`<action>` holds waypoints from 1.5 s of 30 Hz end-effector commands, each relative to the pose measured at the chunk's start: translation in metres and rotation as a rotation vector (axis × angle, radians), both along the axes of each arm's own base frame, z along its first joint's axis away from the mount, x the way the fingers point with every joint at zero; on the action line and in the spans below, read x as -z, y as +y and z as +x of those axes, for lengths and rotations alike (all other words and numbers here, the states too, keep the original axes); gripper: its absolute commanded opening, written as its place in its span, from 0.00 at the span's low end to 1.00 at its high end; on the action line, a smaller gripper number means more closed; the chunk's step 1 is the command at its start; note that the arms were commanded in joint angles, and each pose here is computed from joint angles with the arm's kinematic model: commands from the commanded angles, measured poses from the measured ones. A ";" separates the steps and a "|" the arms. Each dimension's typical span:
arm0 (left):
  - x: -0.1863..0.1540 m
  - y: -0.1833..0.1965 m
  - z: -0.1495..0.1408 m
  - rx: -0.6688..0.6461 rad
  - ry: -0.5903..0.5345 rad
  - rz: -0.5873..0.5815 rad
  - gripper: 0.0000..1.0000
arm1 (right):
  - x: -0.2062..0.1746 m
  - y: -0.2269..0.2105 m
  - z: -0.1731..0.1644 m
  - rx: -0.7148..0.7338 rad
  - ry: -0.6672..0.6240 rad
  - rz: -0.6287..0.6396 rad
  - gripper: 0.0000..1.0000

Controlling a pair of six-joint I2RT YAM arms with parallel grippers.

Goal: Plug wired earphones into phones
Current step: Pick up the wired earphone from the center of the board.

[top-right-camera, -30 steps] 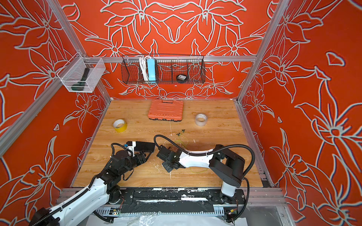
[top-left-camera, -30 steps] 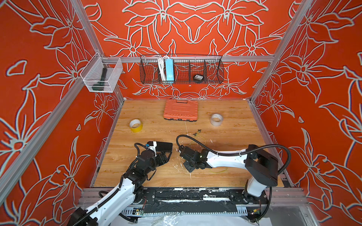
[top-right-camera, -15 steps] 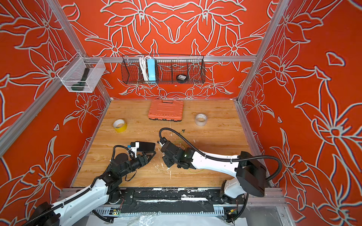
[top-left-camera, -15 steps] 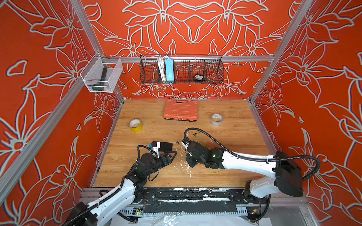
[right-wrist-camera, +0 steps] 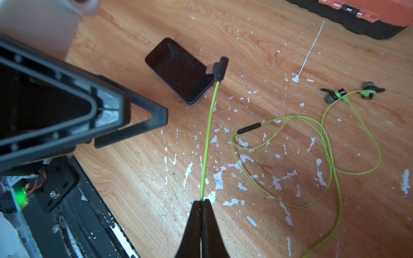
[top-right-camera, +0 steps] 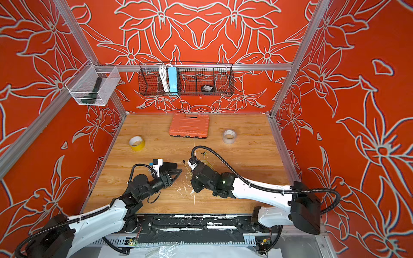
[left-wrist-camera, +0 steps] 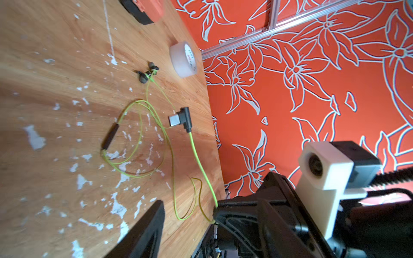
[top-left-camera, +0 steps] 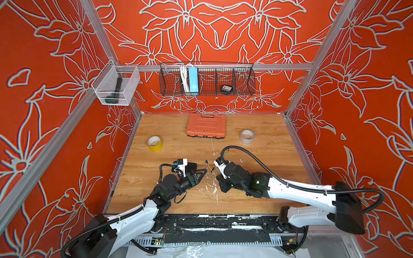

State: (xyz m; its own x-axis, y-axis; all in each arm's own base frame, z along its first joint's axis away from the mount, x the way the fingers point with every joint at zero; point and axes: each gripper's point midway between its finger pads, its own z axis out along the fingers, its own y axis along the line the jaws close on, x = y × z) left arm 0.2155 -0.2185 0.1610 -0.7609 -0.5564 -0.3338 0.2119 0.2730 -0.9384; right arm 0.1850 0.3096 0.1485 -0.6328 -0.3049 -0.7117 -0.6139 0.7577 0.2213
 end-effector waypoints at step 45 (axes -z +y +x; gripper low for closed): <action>-0.112 -0.089 -0.031 0.343 -0.457 -0.038 0.00 | -0.159 -0.053 -0.012 -0.132 -0.066 0.685 0.69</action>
State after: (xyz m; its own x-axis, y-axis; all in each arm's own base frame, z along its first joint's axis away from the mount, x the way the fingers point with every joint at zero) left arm 0.2018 -0.3006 0.2533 -0.7113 -0.3707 -0.5972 0.5867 0.1546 -0.7949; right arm 0.1925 0.2347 0.2664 -0.5399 0.1358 -0.8307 -0.6177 0.6065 0.5006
